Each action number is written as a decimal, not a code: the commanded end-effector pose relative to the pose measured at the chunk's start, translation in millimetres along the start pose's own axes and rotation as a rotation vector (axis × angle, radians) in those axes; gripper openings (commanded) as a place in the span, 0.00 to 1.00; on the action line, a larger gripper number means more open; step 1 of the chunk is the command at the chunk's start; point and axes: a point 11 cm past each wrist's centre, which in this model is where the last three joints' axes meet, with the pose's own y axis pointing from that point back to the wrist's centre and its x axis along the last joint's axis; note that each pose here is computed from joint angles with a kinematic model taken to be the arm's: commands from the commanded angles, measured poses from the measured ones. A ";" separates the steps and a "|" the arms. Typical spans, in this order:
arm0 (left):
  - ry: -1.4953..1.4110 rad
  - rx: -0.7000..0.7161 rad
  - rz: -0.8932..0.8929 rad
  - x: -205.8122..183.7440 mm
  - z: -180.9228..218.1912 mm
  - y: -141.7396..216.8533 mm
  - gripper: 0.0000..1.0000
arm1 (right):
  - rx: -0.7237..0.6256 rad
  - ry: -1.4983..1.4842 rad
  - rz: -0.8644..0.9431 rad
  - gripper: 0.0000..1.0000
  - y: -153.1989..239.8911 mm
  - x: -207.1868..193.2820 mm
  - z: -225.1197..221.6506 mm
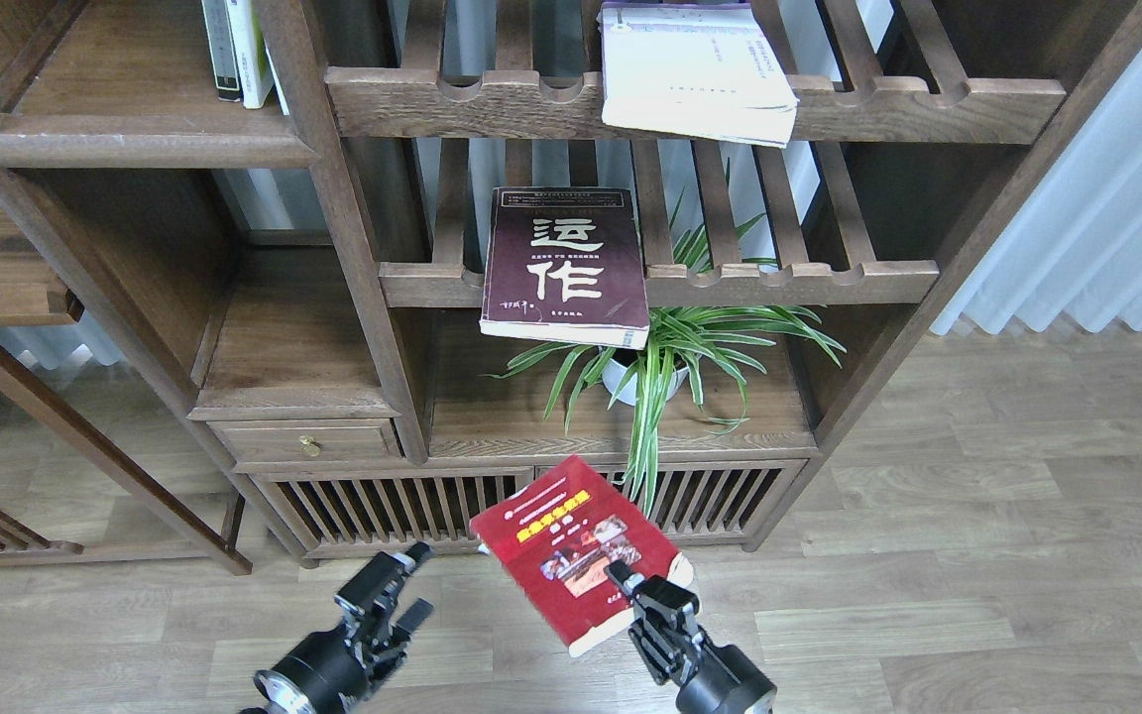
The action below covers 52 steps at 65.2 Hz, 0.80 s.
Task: Organize books on shelf
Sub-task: 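Pull the red book down and grasp it with both grippers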
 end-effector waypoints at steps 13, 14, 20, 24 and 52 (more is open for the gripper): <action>0.017 0.023 0.009 5.1 -17.3 -10.9 0.95 | -0.035 -0.006 0.010 0.05 0.4 3.4 12.0; 0.018 0.023 0.011 5.8 -17.4 -10.9 0.95 | -0.035 -0.006 0.010 0.05 0.4 3.4 12.0; 0.027 0.013 0.030 12.7 -19.5 -12.6 0.95 | -0.038 -0.016 0.018 0.05 3.2 6.4 15.7; 0.028 0.010 0.036 14.7 -19.3 -11.7 0.95 | -0.046 -0.019 0.024 0.05 4.7 8.3 19.3; 0.016 -0.004 0.058 20.2 -16.1 -18.8 1.00 | -0.064 -0.029 0.039 0.05 9.1 13.3 28.3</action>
